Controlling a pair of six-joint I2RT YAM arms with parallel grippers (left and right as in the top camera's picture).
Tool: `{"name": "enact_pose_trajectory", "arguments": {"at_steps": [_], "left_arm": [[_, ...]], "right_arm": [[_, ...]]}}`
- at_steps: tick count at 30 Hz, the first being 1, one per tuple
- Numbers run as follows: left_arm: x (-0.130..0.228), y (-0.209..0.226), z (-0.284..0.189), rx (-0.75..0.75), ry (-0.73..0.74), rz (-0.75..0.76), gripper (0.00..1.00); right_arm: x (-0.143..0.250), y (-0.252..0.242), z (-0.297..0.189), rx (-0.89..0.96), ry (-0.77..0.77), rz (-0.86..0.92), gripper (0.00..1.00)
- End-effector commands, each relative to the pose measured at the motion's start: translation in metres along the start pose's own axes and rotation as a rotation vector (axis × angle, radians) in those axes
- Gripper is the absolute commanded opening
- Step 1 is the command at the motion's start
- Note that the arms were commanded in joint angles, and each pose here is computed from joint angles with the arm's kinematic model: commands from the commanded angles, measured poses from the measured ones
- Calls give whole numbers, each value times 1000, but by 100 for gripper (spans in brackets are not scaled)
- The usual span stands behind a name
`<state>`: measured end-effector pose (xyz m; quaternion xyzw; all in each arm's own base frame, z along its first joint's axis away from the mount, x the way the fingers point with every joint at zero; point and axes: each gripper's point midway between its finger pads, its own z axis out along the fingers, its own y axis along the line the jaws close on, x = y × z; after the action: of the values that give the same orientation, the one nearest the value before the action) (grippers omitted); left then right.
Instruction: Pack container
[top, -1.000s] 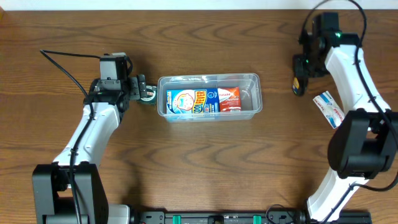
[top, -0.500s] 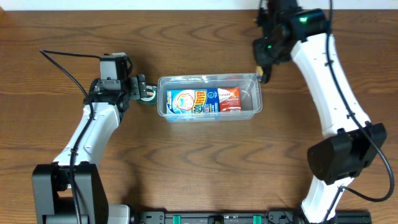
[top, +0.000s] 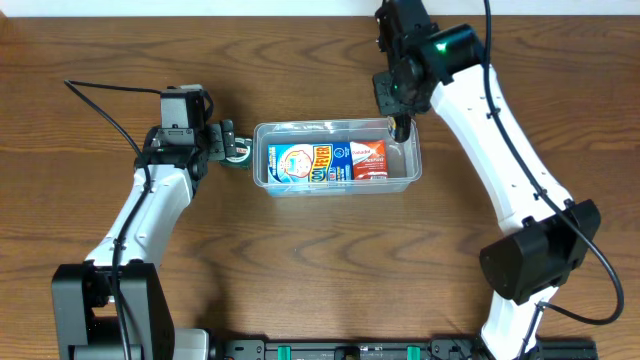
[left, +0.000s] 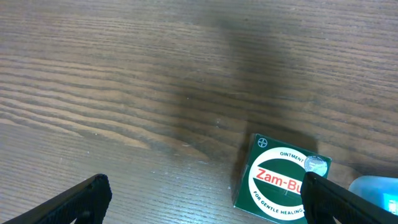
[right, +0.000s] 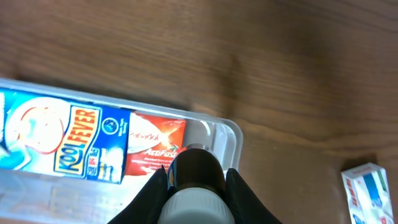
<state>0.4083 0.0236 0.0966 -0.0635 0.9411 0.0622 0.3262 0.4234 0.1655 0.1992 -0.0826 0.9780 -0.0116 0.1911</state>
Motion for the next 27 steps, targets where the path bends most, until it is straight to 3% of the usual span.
{"name": "enact_pose_trajectory", "arguments": {"at_steps": [1, 27], "left_arm": [[-6, 2, -1, -6, -9, -5, 98], [-6, 2, -1, -5, -9, -5, 98]], "right_arm": [[-5, -8, -12, 70, -52, 80, 22], [39, -2, 90, 80, 6, 111, 22]]}}
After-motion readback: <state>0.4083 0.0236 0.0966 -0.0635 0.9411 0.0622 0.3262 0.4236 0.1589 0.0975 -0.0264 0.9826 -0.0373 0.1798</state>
